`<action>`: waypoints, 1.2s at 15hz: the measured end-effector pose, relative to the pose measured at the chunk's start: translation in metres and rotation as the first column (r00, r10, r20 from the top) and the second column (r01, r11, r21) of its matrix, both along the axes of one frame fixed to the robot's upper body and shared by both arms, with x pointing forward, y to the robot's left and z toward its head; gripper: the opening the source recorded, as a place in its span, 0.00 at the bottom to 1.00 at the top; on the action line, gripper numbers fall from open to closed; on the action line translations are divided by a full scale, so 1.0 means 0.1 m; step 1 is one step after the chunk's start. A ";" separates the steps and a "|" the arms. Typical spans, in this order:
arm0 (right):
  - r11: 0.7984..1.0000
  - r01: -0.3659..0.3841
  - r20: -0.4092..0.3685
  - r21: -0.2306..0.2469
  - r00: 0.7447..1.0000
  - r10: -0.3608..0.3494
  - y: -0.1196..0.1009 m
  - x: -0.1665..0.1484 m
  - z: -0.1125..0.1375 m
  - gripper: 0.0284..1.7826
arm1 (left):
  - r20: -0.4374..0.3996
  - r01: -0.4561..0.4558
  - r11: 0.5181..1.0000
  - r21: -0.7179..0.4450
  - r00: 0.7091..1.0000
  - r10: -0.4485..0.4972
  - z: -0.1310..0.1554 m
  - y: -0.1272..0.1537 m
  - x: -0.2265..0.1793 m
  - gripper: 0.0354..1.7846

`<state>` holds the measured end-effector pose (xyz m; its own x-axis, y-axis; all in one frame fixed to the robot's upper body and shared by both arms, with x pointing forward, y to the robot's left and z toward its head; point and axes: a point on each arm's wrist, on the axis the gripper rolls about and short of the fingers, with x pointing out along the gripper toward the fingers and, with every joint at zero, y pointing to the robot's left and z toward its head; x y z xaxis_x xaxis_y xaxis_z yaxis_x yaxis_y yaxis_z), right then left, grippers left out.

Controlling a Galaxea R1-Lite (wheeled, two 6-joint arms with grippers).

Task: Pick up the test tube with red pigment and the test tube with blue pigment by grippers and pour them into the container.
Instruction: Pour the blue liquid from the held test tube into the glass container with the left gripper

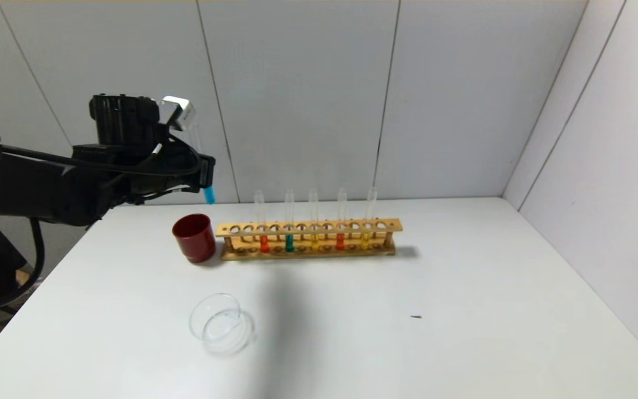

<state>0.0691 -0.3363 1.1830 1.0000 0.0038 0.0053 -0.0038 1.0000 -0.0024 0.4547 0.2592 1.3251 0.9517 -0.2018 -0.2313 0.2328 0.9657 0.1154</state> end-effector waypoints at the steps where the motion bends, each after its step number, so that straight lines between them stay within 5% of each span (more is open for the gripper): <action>1: 1.000 0.000 0.000 0.000 1.000 0.000 0.00 0.00 0.00 0.98 | -0.008 0.007 1.000 0.008 1.000 -0.007 0.01 0.03 -0.08 0.17; 8: 1.000 0.000 0.000 0.000 1.000 0.000 0.00 0.00 0.00 0.98 | -0.056 0.132 0.984 0.124 0.991 -0.126 0.01 0.27 -0.69 0.17; 10: 1.000 0.000 0.000 0.000 1.000 0.000 0.00 0.00 0.00 0.98 | -0.085 0.136 0.962 0.236 0.989 -0.119 -0.13 0.41 -0.82 0.17; 14: 1.000 0.000 0.000 0.000 1.000 0.000 0.00 0.00 0.00 0.98 | -0.085 0.273 0.840 0.470 0.961 -0.265 -0.26 0.63 -0.98 0.17; 18: 1.000 0.000 0.000 0.000 1.000 0.000 0.00 0.00 0.00 0.98 | -0.087 0.364 0.627 0.688 0.900 -0.427 -0.32 0.65 -1.01 0.17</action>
